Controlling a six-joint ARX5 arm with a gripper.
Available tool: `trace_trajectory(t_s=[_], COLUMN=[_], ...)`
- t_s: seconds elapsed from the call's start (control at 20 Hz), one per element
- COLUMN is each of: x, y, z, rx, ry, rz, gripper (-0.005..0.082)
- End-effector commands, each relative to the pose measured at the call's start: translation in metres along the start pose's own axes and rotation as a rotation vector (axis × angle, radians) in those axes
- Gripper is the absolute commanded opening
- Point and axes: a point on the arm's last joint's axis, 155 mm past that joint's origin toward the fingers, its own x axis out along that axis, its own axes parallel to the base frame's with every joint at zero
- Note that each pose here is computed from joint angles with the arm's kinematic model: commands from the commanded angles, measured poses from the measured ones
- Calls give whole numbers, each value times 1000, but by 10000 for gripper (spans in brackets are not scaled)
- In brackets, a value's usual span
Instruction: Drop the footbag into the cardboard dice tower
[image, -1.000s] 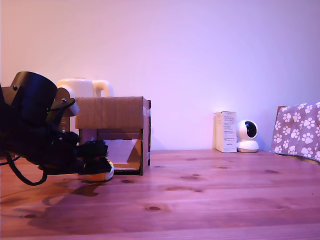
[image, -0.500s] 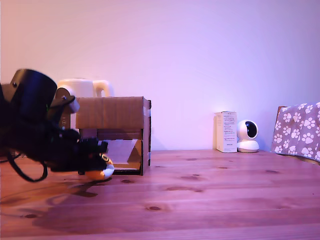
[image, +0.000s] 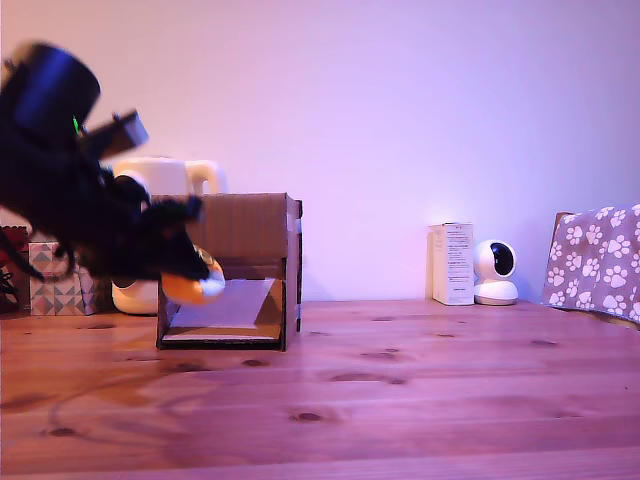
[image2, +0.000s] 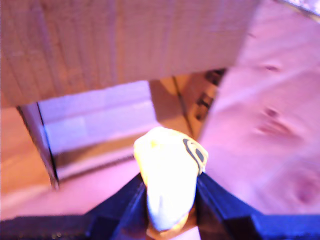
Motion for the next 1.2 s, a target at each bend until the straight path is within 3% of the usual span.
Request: trace_trajectory(t_s=[0.0,0.1,0.4,0.55,0.8,1.15], x=[-14,-30,-76,-77,-56,19], y=[-6,-12,-28,-30,-26,-3], z=[17,39,119,141,174,183], rx=[14,28,96,105,103,94], ry=[-36,-92,-374,-417,-365,-171], rz=[-9,-12,-31,-32,-22,2], gripper=[195,195,195,195,195,195])
